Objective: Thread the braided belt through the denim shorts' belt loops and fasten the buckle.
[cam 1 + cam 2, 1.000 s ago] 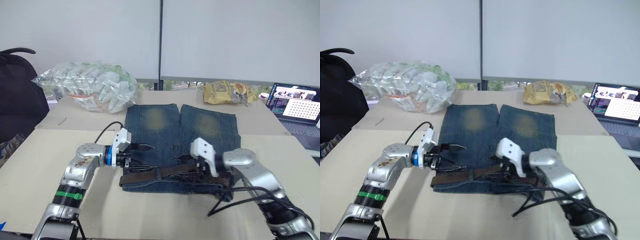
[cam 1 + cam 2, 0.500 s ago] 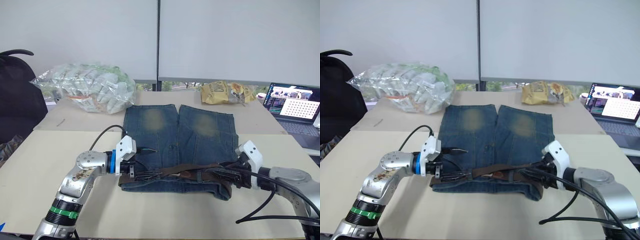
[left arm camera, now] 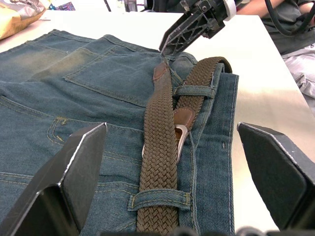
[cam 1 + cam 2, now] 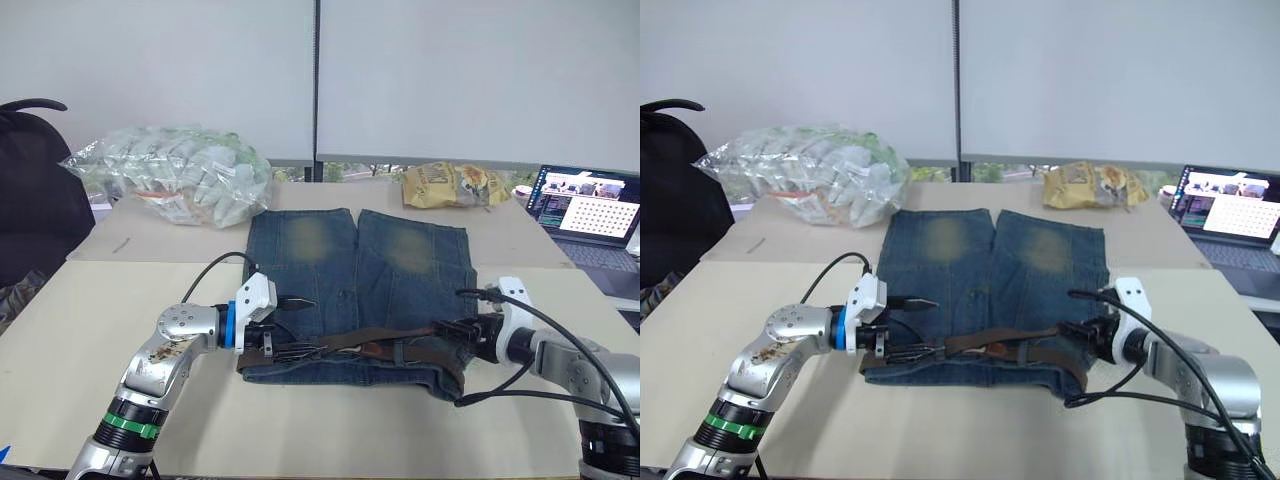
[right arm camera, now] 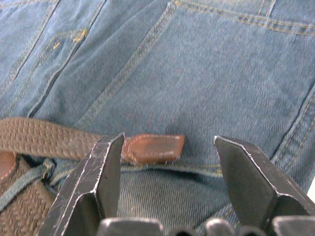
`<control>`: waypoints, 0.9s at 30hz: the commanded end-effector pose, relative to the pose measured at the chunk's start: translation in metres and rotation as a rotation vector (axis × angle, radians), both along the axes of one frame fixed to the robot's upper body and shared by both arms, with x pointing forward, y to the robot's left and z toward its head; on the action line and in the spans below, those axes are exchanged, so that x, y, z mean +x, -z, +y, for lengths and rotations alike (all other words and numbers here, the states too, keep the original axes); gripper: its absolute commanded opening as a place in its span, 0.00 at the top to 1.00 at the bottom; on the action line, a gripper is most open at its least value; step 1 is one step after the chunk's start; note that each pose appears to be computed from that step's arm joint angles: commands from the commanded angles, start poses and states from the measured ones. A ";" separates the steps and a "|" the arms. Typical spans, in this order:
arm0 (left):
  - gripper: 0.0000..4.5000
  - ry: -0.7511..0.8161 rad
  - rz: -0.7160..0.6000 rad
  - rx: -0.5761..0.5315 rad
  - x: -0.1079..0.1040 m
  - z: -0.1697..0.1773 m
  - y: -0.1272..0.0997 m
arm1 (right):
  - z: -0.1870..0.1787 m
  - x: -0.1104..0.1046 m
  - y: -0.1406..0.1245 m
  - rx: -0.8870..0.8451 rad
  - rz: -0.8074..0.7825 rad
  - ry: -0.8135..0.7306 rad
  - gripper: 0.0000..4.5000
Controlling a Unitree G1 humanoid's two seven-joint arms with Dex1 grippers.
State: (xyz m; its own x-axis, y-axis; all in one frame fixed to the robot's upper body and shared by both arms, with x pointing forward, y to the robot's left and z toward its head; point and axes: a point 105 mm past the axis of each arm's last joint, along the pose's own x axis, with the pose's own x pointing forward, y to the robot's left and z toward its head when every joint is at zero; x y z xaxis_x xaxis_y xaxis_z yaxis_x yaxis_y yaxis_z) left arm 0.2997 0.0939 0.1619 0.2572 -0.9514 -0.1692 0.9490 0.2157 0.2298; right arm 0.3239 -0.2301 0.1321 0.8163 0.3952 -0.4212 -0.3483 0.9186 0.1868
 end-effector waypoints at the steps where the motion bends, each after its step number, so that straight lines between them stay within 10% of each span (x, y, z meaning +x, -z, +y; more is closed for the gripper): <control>1: 0.00 0.014 -0.035 -0.029 -0.001 -0.003 -0.010 | 0.004 0.006 -0.002 0.021 -0.007 0.005 0.28; 7: 0.00 0.004 -0.033 -0.058 0.001 -0.004 -0.013 | 0.014 0.004 0.015 0.027 0.056 -0.021 0.28; 17: 0.00 -0.017 -0.026 -0.074 0.004 -0.001 -0.012 | 0.024 0.004 -0.006 0.090 -0.003 -0.061 0.99; 27: 0.00 -0.041 -0.094 -0.145 0.010 -0.021 -0.022 | 0.056 0.013 -0.058 0.450 -0.085 -0.069 0.99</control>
State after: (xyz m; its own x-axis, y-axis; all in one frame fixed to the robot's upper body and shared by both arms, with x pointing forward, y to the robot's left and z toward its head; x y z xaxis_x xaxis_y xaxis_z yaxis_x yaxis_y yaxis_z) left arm 0.3090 0.0823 0.1669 0.2967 -0.9526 -0.0671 0.9375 0.2771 0.2103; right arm 0.3383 -0.1802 0.1674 0.7961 0.5636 -0.2206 -0.4085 0.7693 0.4912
